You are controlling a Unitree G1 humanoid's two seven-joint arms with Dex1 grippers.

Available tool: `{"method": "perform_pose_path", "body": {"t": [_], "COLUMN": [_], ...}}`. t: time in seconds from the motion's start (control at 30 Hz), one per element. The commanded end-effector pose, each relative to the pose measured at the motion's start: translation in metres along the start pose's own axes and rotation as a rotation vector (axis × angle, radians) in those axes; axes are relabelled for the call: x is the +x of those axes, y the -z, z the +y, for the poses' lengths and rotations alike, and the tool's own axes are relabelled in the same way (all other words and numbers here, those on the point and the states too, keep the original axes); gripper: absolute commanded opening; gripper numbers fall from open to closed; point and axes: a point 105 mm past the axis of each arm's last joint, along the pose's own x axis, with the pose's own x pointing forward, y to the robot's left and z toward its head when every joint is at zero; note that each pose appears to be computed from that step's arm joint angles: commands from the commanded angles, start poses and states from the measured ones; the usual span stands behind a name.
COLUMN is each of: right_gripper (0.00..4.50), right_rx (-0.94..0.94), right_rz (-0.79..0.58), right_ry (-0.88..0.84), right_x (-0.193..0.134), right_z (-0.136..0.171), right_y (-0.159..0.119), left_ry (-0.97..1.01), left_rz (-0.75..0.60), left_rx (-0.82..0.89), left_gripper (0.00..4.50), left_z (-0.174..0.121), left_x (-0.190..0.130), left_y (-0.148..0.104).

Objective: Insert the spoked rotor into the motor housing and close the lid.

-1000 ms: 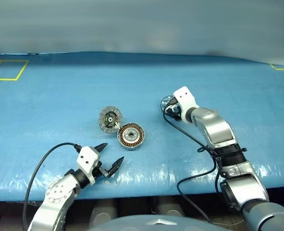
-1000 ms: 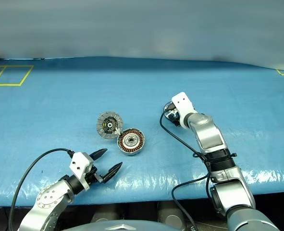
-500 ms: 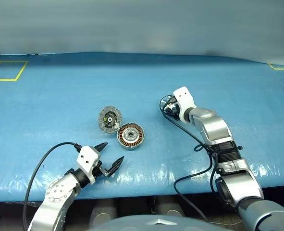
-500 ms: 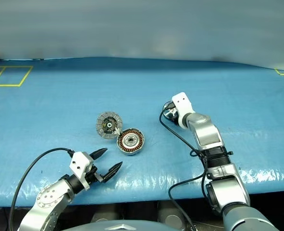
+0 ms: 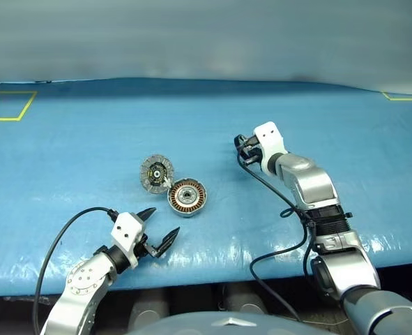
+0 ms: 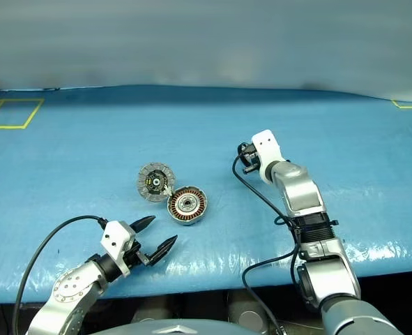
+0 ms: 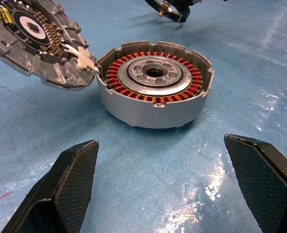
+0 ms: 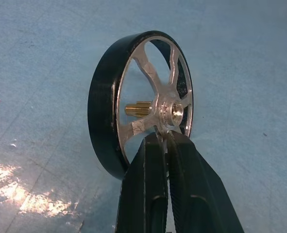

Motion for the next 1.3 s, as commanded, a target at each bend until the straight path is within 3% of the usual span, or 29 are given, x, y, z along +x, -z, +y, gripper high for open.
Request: {"method": "perform_pose_path", "body": {"t": [0.03,0.4,0.63,0.77,1.17,1.3], "right_gripper": [0.03,0.03,0.03,0.03,0.03,0.94], "right_rx": [-0.009,-0.282,-0.143,-0.154,-0.105,-0.133], "right_rz": [0.038,-0.033,-0.083,-0.085,-0.111,-0.145], "right_ry": [-0.099,-0.203,-0.200,-0.212,-0.273,-0.307], "right_x": [-0.004,-0.035,-0.049,-0.055,-0.065,-0.077], "right_z": [0.024,0.063,0.060,0.061,0.063,0.066], "right_y": [0.017,0.020,-0.005,-0.011,-0.012,-0.009], "left_ry": [-0.002,0.009,0.010,0.011,0.012,0.005], "left_rz": [-0.030,-0.023,-0.020,-0.023,-0.021,-0.019], "left_rx": [0.023,0.022,0.024,0.023,0.023,0.024], "left_gripper": [4.50,4.50,4.50,4.50,4.50,4.50], "left_z": [-0.001,-0.002,-0.001,-0.001,-0.001,0.000], "left_x": [0.000,0.000,0.000,0.001,0.001,0.000], "left_y": [-0.008,-0.006,-0.006,-0.007,-0.006,-0.006]}}
